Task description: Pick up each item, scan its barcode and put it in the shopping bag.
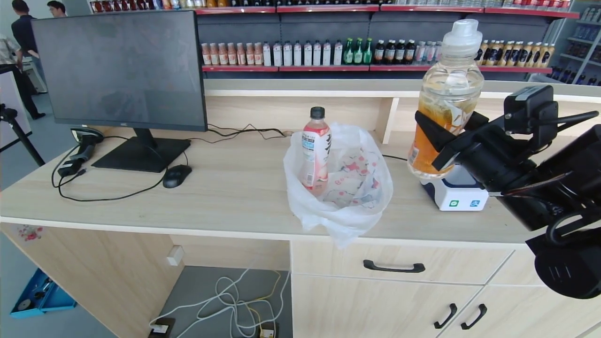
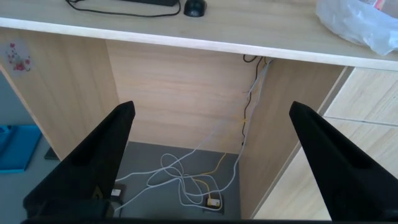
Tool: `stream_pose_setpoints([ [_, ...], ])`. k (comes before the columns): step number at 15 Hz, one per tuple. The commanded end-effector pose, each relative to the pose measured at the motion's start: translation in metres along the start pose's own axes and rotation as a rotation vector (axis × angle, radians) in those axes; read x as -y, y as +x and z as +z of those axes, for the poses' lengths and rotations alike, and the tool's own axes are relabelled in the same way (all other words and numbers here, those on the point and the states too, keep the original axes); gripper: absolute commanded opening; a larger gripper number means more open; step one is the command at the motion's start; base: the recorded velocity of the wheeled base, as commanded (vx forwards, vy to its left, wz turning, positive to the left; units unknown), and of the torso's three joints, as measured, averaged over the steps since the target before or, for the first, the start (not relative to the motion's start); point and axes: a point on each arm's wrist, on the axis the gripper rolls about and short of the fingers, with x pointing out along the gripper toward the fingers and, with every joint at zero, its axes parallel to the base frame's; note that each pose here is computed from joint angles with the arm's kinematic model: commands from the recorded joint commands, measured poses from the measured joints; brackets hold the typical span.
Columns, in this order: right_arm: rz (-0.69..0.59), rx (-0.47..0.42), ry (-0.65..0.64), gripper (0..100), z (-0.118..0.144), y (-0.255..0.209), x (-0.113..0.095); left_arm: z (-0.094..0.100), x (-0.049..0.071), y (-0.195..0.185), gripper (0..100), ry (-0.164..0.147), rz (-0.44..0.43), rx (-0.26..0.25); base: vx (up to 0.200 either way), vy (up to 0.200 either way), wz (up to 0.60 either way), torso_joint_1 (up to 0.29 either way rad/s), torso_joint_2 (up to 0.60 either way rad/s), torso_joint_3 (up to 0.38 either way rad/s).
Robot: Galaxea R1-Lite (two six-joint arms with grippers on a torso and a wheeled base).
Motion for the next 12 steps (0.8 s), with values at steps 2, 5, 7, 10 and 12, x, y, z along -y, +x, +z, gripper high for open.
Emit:
stream_pose_setpoints([
  [2,0.001,-0.002,0.000,0,-0.0007,-0.0003,-0.0003,0.0001,0.0000,0.0000,100,0.000,0.001,0.001,0.000,0.000,0.00,0.000,0.00,0.000],
  [5,0.003,-0.006,0.003,0,-0.0011,-0.0014,-0.0006,0.0001,0.0000,0.0001,100,0.000,0.001,0.000,0.000,0.000,0.60,-0.002,0.00,0.004],
  [7,0.002,-0.003,0.007,0,-0.0009,-0.0006,-0.0004,0.0001,0.0000,0.0000,100,0.000,0.001,0.001,0.000,0.000,0.60,0.007,0.00,0.002],
  [10,0.004,-0.018,0.010,0,-0.0038,-0.0029,-0.0011,0.0001,0.0000,0.0000,100,0.000,0.001,0.001,0.000,0.000,0.20,-0.001,0.00,-0.001],
  [12,0.011,-0.044,0.020,0,-0.0096,-0.0061,-0.0033,0.0001,0.0000,0.0000,100,-0.002,0.001,0.001,0.000,0.000,0.00,0.000,0.00,0.000],
])
